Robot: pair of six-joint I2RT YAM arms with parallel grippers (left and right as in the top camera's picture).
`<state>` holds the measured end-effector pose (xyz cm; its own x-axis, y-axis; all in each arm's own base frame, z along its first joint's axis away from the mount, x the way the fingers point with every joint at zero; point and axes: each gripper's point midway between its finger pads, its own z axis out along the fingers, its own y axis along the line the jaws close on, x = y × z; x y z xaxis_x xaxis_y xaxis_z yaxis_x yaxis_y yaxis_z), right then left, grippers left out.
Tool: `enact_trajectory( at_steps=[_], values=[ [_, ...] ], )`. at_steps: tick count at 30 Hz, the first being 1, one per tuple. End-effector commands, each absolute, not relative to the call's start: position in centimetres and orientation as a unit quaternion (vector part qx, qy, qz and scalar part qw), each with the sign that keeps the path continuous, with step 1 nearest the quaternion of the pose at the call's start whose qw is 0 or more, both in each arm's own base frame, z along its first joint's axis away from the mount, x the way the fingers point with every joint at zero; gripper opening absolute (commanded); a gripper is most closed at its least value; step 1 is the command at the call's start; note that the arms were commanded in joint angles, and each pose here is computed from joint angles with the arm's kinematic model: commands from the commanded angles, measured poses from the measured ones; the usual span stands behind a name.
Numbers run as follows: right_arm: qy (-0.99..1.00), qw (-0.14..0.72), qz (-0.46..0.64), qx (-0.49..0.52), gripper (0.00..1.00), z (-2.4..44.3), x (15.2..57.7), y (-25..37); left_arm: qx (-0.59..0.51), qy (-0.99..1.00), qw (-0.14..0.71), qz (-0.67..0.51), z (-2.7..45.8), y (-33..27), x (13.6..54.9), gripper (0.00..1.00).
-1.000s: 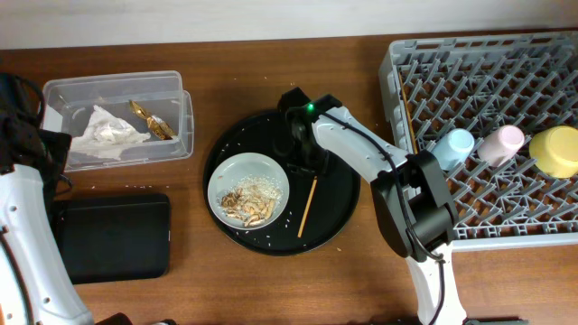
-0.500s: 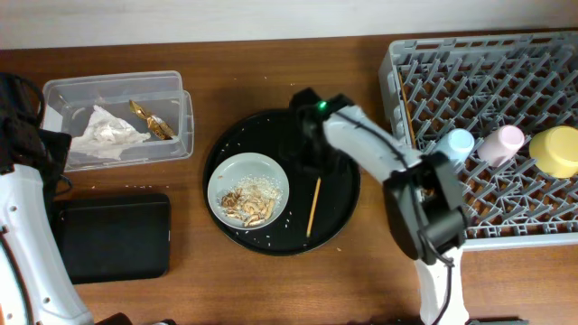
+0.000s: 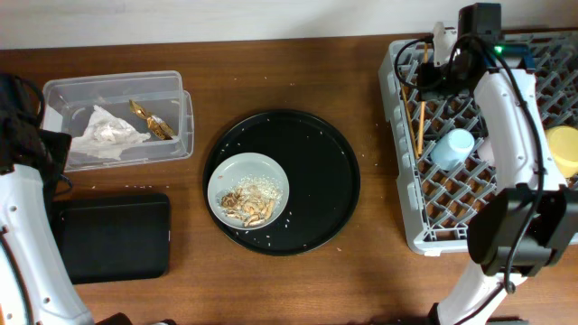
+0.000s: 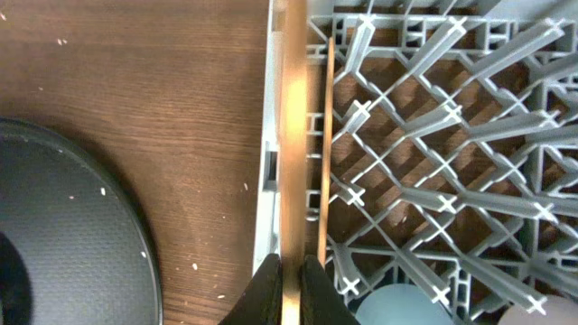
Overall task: Sort waste into correct bins and load items into the dishwasher rack
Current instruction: 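Carry the second chopstick to the rack and release it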
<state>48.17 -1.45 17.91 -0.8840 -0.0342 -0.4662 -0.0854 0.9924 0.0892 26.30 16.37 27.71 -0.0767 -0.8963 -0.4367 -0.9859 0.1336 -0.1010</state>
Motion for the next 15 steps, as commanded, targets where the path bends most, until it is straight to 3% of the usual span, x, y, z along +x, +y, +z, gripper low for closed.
enact_trajectory(
  at_steps=[1,2,3,9,13,14,15],
  values=[
    [0.974,0.218,0.049,-0.027,0.31,15.8,48.5,-1.9,-0.653,0.72,0.207,0.112,28.0,16.5,26.1,0.99],
    [0.975,0.216,0.052,-0.016,0.49,15.8,48.4,-1.9,-0.653,0.72,0.207,0.112,28.0,16.5,26.1,0.99],
    [0.976,0.212,0.056,-0.001,0.56,15.7,48.3,-1.9,-0.653,0.72,0.207,0.112,28.0,16.5,26.1,0.99],
    [0.941,0.145,0.304,-0.025,0.56,18.3,44.3,7.9,-0.653,0.719,0.207,0.112,28.0,16.5,26.1,0.99],
    [0.934,0.07,0.319,-0.149,0.59,17.9,39.0,19.3,-0.653,0.719,0.207,0.112,28.0,16.5,26.1,0.99],
    [0.934,0.066,0.298,-0.184,0.66,17.5,37.9,21.7,-0.653,0.72,0.207,0.112,28.0,16.5,26.1,0.99],
    [0.939,0.068,0.259,-0.214,0.92,16.8,37.2,23.1,-0.653,0.72,0.207,0.112,28.0,16.5,26.1,0.99]
  ],
)
